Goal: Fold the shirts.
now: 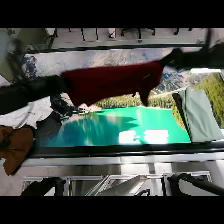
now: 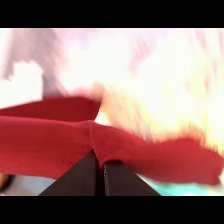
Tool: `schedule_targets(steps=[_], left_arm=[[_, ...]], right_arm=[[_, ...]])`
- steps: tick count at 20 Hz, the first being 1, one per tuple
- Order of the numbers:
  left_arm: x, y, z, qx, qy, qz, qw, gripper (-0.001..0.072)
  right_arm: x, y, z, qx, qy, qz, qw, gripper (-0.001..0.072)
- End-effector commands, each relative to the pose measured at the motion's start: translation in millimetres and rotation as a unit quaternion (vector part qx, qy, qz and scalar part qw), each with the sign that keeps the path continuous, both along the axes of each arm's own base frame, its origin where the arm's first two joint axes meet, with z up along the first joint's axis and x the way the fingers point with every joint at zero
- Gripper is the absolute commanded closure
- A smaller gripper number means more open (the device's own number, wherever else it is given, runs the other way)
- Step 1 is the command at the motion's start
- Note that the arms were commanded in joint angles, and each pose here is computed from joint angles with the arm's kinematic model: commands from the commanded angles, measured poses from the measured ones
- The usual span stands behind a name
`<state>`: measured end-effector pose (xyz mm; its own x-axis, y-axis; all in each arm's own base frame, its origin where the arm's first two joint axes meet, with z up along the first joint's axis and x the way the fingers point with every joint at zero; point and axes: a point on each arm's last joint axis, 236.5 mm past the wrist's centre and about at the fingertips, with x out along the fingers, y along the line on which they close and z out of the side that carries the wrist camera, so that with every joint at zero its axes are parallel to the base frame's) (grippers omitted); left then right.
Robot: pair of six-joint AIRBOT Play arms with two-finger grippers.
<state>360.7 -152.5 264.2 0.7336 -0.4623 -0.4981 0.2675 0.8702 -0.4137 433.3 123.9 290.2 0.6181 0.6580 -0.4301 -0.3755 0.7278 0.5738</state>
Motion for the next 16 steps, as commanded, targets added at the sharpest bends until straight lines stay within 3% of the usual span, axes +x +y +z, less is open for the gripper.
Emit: schedule_targets(steps=[1,3,6,11,16], left_arm=[[-59.0,22.9,95.4,0.034,-0.086,-0.019,0.996,0.069],[-85.4,26.5,117.4,0.053,-0.11,-0.033,0.992,0.069],[-104.1,28.7,111.5,0.07,-0.095,-0.046,0.992,0.069],[-76.7,13.4,22.8,0.104,0.006,-0.087,0.991,0.069],[-9.7,-22.4,-122.6,0.149,0.132,-0.147,0.969,0.069]], right_arm=[[-86.6,-3.0,153.5,-0.036,-0.199,-0.016,0.979,0.0693],[-122.4,-1.5,183.3,-0.052,-0.247,-0.024,0.967,0.0693],[-144.6,-1.9,169.0,-0.089,-0.226,-0.014,0.97,0.0693],[-135.7,-0.9,63.5,-0.094,-0.041,0.033,0.994,0.0693],[-97.0,1.9,-131.7,-0.033,0.185,0.016,0.982,0.0692]])
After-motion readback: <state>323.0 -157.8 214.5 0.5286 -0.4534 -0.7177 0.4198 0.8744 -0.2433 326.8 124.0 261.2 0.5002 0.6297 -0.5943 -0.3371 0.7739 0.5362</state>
